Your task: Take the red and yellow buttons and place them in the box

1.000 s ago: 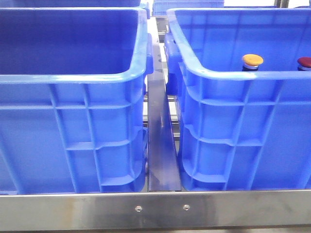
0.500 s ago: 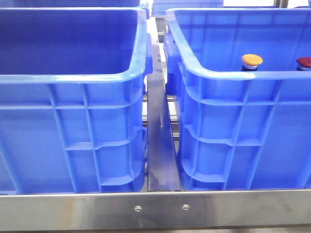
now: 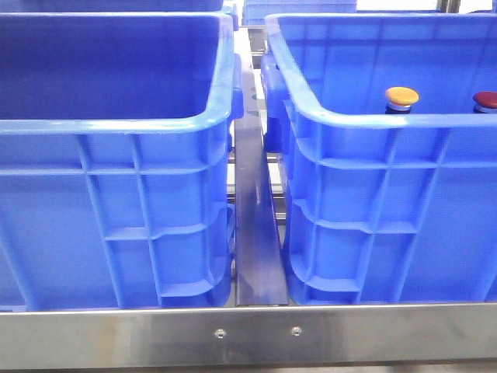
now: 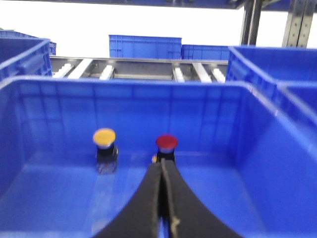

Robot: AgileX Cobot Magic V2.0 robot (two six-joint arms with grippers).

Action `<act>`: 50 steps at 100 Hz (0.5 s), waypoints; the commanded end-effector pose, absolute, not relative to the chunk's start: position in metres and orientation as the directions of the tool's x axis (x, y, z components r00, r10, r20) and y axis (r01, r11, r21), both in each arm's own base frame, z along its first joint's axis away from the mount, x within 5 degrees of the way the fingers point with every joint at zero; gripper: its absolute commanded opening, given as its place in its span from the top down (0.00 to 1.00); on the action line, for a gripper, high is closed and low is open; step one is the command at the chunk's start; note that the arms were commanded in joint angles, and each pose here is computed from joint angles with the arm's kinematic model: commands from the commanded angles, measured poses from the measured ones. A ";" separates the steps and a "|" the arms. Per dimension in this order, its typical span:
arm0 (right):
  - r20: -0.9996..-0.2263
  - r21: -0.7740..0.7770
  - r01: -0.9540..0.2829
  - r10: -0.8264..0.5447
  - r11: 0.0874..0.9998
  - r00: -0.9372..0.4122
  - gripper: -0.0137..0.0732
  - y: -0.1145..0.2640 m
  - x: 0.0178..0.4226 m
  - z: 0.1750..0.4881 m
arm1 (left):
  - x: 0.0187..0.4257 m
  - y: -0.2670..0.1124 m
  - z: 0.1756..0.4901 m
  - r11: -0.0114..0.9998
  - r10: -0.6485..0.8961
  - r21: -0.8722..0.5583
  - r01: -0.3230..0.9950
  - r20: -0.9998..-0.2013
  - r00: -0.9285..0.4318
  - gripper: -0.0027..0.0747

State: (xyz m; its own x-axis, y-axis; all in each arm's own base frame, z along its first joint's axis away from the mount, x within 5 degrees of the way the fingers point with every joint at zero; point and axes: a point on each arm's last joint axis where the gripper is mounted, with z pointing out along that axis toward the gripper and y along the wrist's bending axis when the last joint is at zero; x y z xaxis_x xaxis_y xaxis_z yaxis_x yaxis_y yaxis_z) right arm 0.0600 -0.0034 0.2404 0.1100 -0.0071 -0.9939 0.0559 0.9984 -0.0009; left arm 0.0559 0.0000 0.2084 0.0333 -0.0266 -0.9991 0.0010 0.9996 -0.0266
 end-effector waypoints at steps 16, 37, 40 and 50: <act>-0.982 -0.011 0.056 -0.022 0.998 0.189 0.95 -0.003 0.054 0.213 | 0.054 0.000 0.210 0.999 -0.037 -0.036 0.012 -0.993 0.116 0.99; -0.987 -0.017 0.056 -0.026 0.998 0.155 0.95 -0.003 0.054 0.210 | 0.054 0.000 0.210 0.999 -0.037 -0.036 0.012 -0.993 0.116 0.99; -0.987 -0.017 0.056 -0.026 0.998 0.157 0.95 -0.003 0.054 0.210 | 0.054 0.000 0.210 0.999 -0.037 -0.036 0.012 -0.993 0.116 0.99; -0.987 -0.019 0.056 -0.027 0.998 0.158 0.95 -0.003 0.054 0.210 | 0.054 0.000 0.210 0.999 -0.037 -0.036 0.012 -0.993 0.116 0.99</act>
State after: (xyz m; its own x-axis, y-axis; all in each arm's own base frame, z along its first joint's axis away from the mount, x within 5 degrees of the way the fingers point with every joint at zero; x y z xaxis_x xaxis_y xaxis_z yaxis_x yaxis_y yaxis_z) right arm 0.0567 -0.0031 0.2044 0.0673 -0.0100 -0.9977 0.0548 0.9985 -0.0063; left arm 0.0559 0.0000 0.2082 0.0316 -0.0266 -0.9991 0.0009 0.9996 -0.0266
